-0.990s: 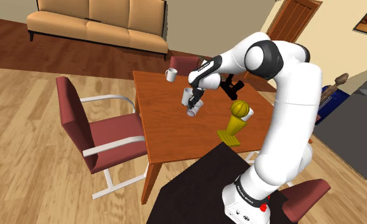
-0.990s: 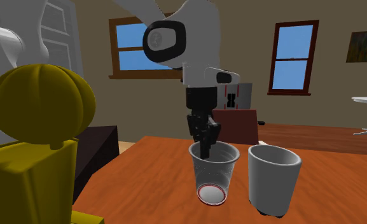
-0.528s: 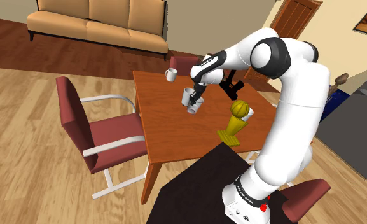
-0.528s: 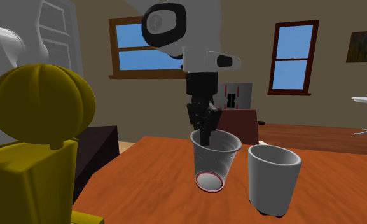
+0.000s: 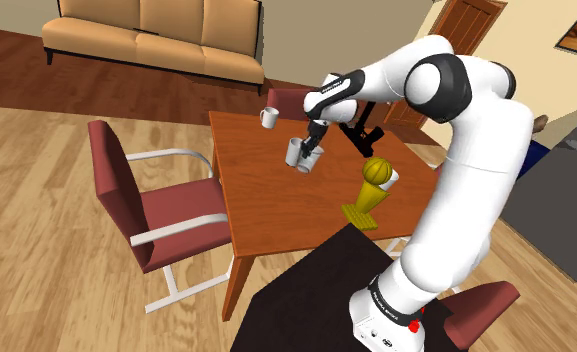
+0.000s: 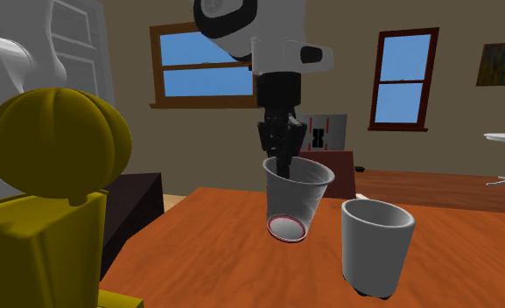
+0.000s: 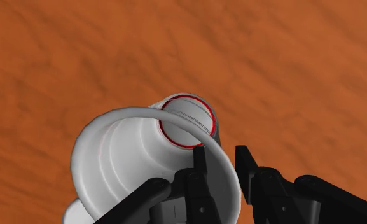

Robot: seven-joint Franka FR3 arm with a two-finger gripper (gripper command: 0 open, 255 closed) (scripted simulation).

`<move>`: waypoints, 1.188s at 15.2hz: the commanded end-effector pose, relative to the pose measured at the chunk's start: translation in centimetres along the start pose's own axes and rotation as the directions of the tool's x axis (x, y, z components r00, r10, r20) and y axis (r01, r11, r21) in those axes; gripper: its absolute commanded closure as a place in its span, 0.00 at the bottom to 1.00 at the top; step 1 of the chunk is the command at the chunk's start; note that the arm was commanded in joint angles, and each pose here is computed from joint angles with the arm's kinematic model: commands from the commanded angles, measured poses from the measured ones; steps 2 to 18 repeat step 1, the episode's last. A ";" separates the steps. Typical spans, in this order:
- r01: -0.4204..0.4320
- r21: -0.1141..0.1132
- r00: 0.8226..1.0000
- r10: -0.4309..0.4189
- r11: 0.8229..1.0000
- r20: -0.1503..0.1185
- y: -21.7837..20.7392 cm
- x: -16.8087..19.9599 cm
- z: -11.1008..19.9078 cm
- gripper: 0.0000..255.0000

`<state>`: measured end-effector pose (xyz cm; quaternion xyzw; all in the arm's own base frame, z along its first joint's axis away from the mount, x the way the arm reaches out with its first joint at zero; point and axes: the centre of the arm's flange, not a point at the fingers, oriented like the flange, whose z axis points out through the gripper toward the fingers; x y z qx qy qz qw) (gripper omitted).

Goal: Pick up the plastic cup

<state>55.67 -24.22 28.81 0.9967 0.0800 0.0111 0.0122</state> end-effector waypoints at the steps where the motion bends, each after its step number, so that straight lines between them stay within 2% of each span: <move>1: 0.000 0.000 1.000 0.000 1.000 0.000 0.0 -0.1 -0.3 1.00; 18: 0.000 0.000 1.000 0.000 1.000 0.000 0.0 -0.1 -0.3 1.00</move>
